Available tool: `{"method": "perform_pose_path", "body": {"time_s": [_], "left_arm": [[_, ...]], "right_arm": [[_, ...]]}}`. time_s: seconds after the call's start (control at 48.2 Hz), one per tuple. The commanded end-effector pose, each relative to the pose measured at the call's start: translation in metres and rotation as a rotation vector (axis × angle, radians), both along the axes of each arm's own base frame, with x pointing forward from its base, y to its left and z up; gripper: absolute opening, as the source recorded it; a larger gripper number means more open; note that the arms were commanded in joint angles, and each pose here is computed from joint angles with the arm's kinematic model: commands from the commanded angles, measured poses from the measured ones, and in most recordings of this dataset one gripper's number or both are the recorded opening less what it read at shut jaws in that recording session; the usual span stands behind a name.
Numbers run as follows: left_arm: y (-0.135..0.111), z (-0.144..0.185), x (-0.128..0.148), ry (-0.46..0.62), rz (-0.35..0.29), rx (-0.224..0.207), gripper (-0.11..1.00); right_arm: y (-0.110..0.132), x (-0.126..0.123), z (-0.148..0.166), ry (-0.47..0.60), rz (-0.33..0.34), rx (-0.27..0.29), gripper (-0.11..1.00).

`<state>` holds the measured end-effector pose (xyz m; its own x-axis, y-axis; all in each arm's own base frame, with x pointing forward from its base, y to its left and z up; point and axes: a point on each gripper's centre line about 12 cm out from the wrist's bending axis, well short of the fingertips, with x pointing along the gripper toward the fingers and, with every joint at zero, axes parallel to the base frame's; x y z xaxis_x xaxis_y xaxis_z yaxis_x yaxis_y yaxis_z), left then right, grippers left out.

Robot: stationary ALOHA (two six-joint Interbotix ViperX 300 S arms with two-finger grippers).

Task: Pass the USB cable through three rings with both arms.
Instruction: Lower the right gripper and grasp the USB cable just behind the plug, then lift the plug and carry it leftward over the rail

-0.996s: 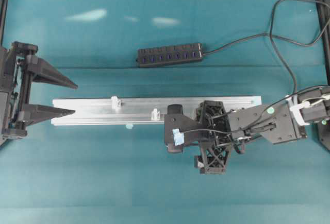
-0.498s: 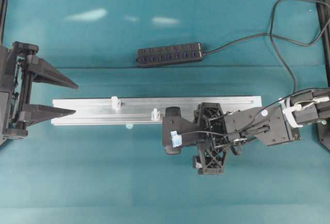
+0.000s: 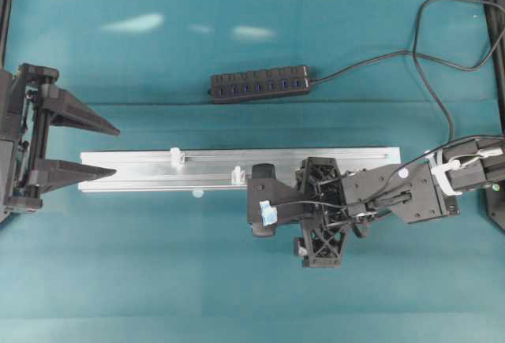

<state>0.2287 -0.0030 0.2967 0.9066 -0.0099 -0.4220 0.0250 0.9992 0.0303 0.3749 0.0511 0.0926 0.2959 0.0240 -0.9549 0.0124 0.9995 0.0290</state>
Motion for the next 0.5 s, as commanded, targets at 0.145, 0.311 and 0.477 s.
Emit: {"method": "perform_pose_path", "body": {"time_s": [0.145,0.311,0.477], "left_arm": [[0.0004,0.0063,0.0018,-0.021,0.002,0.0,0.68],[0.0004,0.0059,0.002,-0.02,0.002,0.0,0.68],[0.0004,0.0059,0.002,-0.02,0.003,-0.002,0.68]], "right_arm": [[0.0005,0.0039,-0.0013,-0.011,-0.007,0.003,0.3],[0.001,0.0064,-0.0001,-0.015,-0.01,0.006,0.09],[-0.0008,0.0075,-0.0005,-0.015,-0.014,0.005,-0.05]]}}
